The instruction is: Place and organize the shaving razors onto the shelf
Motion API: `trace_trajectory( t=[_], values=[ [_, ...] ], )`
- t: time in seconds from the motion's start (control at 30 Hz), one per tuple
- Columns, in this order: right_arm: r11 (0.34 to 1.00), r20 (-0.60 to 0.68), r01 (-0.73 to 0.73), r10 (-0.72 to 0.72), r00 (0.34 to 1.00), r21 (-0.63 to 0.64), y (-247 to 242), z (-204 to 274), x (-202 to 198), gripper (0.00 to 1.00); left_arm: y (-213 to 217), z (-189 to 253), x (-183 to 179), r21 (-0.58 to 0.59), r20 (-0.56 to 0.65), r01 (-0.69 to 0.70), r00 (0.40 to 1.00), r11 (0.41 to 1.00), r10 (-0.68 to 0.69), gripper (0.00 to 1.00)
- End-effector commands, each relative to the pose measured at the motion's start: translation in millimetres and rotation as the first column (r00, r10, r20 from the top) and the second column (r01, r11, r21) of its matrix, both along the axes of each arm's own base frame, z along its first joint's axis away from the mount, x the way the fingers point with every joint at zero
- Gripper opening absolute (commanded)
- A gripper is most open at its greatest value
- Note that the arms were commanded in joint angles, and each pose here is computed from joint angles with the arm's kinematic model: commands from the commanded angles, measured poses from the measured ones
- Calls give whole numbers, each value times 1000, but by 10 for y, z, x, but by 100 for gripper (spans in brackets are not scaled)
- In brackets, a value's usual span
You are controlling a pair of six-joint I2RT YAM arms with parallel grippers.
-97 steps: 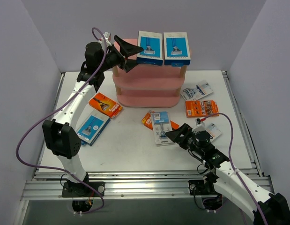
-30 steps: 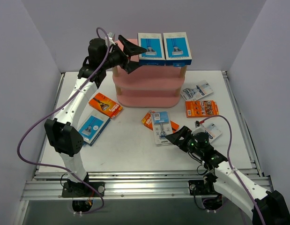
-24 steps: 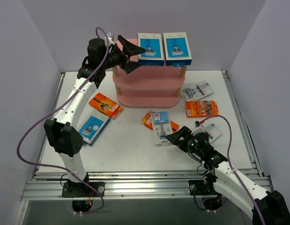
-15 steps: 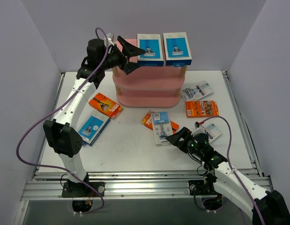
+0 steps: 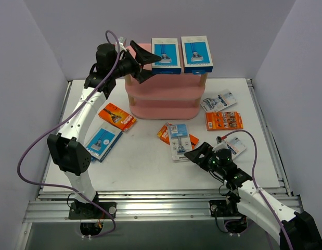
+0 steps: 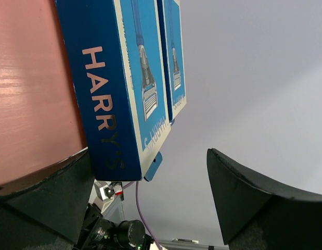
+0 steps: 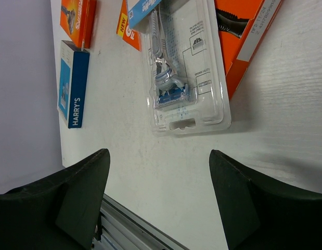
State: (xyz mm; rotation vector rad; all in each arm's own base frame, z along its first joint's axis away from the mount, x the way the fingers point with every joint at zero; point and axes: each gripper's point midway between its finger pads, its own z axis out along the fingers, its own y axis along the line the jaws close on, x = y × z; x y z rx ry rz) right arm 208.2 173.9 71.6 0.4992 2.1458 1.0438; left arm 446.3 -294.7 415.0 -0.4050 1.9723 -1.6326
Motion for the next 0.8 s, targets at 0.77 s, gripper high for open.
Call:
trace_trajectory(
  t=[0.77],
  values=[
    [1000,18,-2,2,1000,7,-12,-21,29,73,94,-659,-110,126,-165,24,986,992,-3,94]
  ],
)
